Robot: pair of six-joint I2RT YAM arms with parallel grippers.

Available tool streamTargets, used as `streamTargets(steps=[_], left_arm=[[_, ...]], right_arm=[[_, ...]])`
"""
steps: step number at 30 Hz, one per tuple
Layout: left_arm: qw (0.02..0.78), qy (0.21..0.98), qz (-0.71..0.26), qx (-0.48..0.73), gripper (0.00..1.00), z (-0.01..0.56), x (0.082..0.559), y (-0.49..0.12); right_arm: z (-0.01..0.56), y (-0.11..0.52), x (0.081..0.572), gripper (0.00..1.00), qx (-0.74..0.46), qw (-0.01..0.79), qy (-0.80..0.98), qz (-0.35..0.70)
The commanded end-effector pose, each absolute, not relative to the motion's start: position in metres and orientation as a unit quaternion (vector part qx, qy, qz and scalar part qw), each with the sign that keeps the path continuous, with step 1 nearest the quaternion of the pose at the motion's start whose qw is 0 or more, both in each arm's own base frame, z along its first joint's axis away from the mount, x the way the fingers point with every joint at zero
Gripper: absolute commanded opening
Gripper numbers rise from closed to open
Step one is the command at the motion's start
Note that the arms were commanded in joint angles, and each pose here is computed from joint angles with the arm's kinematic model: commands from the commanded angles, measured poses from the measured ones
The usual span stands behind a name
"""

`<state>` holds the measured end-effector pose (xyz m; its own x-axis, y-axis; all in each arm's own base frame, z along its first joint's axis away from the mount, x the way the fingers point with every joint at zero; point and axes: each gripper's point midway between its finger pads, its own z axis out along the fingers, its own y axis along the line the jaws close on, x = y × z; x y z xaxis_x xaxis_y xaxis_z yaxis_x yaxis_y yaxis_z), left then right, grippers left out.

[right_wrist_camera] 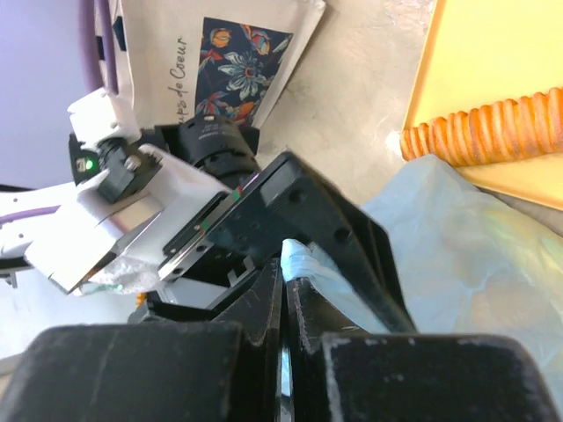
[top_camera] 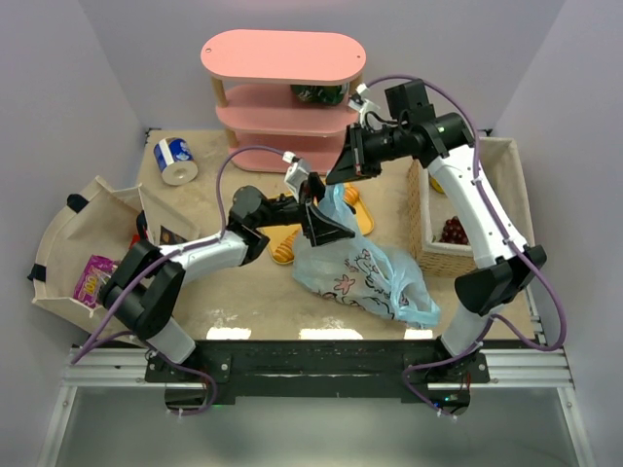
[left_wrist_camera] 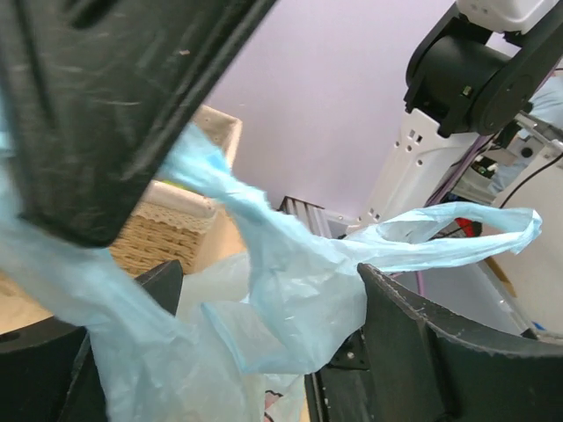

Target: Place the mixed food into the grocery bags and tie them

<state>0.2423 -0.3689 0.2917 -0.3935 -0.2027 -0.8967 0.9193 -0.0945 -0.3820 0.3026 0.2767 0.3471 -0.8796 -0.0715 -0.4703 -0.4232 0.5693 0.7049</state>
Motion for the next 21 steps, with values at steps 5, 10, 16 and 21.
streamTargets(steps=[5, 10, 16, 21], left_arm=[[0.456, 0.483, -0.678, 0.315, 0.76, 0.318, 0.235, -0.373], [0.447, 0.510, -0.679, 0.279, 0.61, 0.310, 0.243, -0.376], [0.439, 0.559, -0.659, 0.245, 0.24, 0.295, 0.257, -0.377], [0.429, 0.605, -0.636, 0.214, 0.00, 0.277, 0.267, -0.363]], right_arm=[[0.369, 0.272, 0.312, 0.00, -0.132, 0.259, 0.846, 0.446], [0.375, 0.269, 0.324, 0.00, -0.118, 0.292, 0.843, 0.436], [0.372, 0.267, 0.332, 0.01, -0.120, 0.306, 0.844, 0.424], [0.376, 0.264, 0.333, 0.41, -0.143, 0.320, 0.838, 0.418]])
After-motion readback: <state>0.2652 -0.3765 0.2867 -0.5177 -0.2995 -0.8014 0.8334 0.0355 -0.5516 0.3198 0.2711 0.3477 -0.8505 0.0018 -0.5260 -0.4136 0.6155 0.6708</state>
